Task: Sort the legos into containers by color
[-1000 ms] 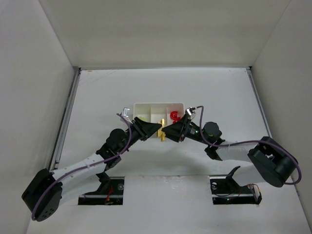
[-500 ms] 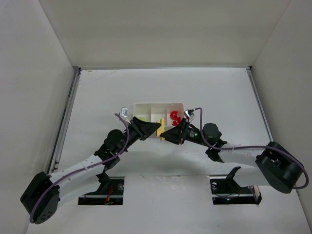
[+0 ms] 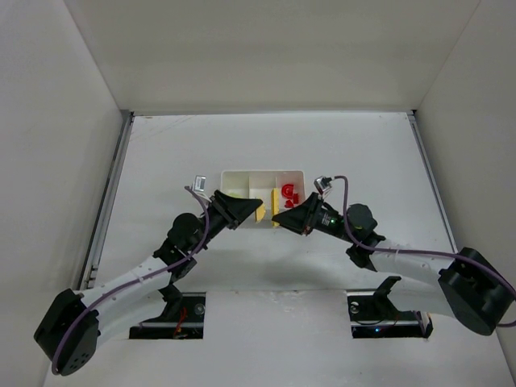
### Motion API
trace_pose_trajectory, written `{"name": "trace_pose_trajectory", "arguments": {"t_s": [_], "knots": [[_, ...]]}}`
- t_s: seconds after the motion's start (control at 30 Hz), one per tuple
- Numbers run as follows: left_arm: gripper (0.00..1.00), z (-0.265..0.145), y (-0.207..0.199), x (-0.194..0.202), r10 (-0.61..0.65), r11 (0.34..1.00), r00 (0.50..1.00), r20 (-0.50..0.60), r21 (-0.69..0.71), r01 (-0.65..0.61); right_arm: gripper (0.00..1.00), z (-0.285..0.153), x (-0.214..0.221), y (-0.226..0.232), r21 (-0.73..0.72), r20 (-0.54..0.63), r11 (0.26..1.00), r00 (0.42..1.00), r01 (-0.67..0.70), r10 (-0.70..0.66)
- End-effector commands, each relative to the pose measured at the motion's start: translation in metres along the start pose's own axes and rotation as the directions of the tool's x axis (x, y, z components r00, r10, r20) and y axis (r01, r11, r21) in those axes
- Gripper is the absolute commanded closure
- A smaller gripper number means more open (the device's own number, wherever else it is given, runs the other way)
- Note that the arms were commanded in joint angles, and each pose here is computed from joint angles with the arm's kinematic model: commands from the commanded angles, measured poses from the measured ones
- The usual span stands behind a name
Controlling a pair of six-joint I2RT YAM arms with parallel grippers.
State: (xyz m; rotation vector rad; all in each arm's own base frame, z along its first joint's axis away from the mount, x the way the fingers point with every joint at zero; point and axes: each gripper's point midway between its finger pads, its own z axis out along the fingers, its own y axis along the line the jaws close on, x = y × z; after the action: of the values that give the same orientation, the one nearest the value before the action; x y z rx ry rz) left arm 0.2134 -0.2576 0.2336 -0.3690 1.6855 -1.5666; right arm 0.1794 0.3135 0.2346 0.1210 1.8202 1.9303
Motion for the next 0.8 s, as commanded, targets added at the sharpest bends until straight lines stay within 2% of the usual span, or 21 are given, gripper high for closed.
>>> {"name": "trace_pose_trajectory", "arguments": {"t_s": [0.0, 0.23, 0.5, 0.67, 0.77], "knots": [[0.79, -0.004, -0.006, -0.012, -0.009, 0.999, 0.999, 0.032, 0.034, 0.008, 0.64, -0.007, -0.017, 0.029, -0.092, 0.068, 0.993, 0.995, 0.074, -0.068], [0.8, -0.007, -0.001, -0.016, 0.011, 1.0, 0.999, 0.045, 0.011, -0.011, 0.64, -0.003, -0.026, 0.022, -0.061, 0.077, 0.994, 0.993, 0.089, -0.084], [0.8, -0.009, -0.01, -0.036, 0.116, 0.993, 0.989, 0.096, -0.048, -0.112, 0.63, 0.03, -0.054, -0.019, 0.141, 0.084, 0.975, 0.979, 0.174, -0.187], [0.8, -0.008, -0.004, -0.041, 0.186, 0.978, 0.978, 0.099, -0.113, -0.175, 0.63, 0.042, -0.077, -0.051, 0.325, 0.069, 0.907, 0.95, 0.266, -0.304], [0.8, -0.008, 0.001, -0.043, 0.21, 0.971, 0.972, 0.103, -0.142, -0.194, 0.63, 0.043, -0.091, -0.072, 0.443, 0.049, 0.837, 0.923, 0.322, -0.381]]}}
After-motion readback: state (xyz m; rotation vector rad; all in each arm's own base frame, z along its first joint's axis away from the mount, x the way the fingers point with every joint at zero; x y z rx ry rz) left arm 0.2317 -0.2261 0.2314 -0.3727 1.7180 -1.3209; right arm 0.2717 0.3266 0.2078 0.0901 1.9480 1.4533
